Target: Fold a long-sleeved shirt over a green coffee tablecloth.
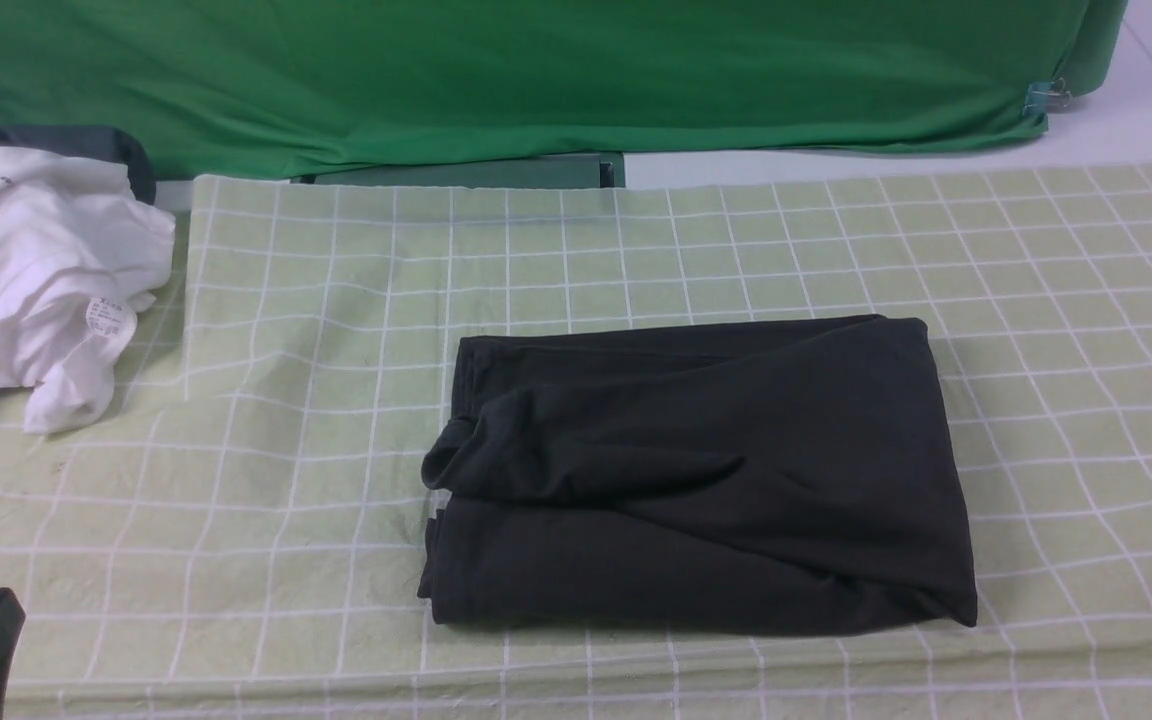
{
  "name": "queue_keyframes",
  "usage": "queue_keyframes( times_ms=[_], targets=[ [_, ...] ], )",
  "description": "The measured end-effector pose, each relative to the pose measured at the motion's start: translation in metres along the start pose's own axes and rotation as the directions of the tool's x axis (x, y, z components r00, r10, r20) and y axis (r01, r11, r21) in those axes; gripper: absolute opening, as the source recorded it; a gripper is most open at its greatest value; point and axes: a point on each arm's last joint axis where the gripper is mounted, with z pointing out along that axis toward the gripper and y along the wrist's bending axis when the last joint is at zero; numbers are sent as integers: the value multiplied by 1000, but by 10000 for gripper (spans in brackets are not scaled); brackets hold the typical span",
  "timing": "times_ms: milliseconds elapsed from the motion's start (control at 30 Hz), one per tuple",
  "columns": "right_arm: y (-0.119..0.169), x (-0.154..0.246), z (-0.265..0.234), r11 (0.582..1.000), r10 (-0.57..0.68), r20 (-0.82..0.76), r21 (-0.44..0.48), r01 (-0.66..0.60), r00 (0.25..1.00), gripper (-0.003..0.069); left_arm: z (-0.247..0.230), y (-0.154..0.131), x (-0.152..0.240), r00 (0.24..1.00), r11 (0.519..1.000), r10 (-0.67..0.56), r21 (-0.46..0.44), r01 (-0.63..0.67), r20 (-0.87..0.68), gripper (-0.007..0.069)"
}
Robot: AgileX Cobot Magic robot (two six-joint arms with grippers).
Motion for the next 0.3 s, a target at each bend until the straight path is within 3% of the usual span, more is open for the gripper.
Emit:
queue_keyframes(
  times_ms=[300],
  targets=[
    [0,0,0,1000,0,0,0,0,1000,239,0,0,0,1000,1000,11,-3,-11,0,14]
  ],
)
